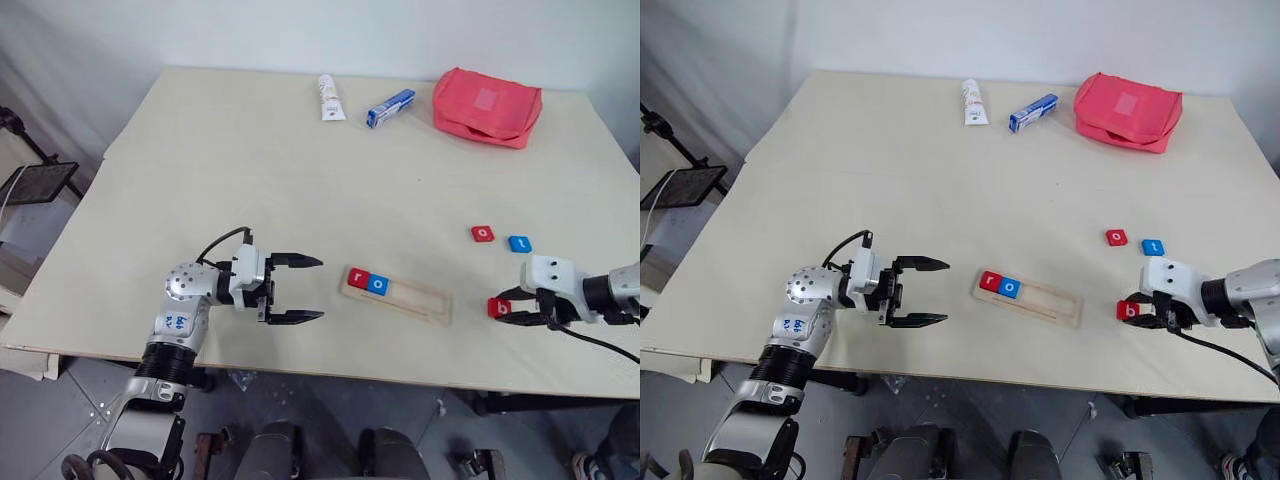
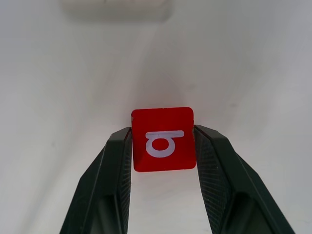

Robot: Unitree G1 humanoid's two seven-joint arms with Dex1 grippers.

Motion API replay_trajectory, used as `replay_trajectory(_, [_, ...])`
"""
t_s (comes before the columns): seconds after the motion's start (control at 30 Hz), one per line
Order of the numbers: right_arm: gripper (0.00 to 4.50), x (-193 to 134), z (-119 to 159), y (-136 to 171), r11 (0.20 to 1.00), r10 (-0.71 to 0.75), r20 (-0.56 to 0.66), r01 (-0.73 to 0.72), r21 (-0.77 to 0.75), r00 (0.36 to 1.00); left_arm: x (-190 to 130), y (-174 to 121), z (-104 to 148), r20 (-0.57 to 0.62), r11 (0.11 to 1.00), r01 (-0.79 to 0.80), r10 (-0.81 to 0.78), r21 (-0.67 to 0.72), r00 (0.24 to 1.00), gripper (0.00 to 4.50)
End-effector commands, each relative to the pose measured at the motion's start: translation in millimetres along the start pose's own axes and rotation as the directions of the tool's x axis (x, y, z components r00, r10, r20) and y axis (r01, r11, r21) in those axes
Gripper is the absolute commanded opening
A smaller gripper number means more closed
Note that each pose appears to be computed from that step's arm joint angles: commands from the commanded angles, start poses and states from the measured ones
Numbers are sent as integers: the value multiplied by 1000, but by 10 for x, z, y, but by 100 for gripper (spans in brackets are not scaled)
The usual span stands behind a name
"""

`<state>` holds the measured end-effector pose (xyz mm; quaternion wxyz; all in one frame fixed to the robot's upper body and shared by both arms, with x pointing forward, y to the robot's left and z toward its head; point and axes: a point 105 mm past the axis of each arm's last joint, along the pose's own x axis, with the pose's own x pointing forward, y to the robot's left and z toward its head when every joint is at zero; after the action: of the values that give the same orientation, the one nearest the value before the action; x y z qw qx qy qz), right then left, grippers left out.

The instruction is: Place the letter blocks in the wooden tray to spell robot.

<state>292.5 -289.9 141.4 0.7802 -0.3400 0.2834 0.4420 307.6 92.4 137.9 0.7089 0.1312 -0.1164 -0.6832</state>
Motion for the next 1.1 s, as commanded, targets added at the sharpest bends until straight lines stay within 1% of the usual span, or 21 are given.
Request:
replay_trajectory(0.03, [146,-182,240,-23,997,-60,6,60,38,998,-41,46,40,5,1000,-19,19,18,1000,450])
replay_trajectory(0.17, [146,-72,644,80,999,-37,95,34,38,995,-17,50,37,11,1000,-19,19,19,1000,450])
replay_trajectory(0.27, [146,40,862,140,999,-22,143,18,29,989,-1,47,35,15,1000,-18,18,20,1000,450])
replay_trajectory(0.37, [146,184,934,138,999,-40,118,38,21,992,10,46,36,17,1000,-16,16,22,1000,450])
replay_trajectory(0.5, [146,369,1064,255,1000,4,131,-3,-5,991,13,26,31,18,1000,-11,10,24,1000,450])
replay_trajectory(0.63, [146,547,1164,307,999,6,119,-2,-34,993,26,16,32,20,1000,-8,8,27,1000,450])
replay_trajectory(0.83, [146,676,1248,294,999,-8,107,11,-32,994,43,-5,22,24,1000,-9,8,28,1000,450])
replay_trajectory(1.1, [146,737,1289,323,999,7,97,-4,-37,995,47,-17,14,28,1000,-16,15,26,999,450])
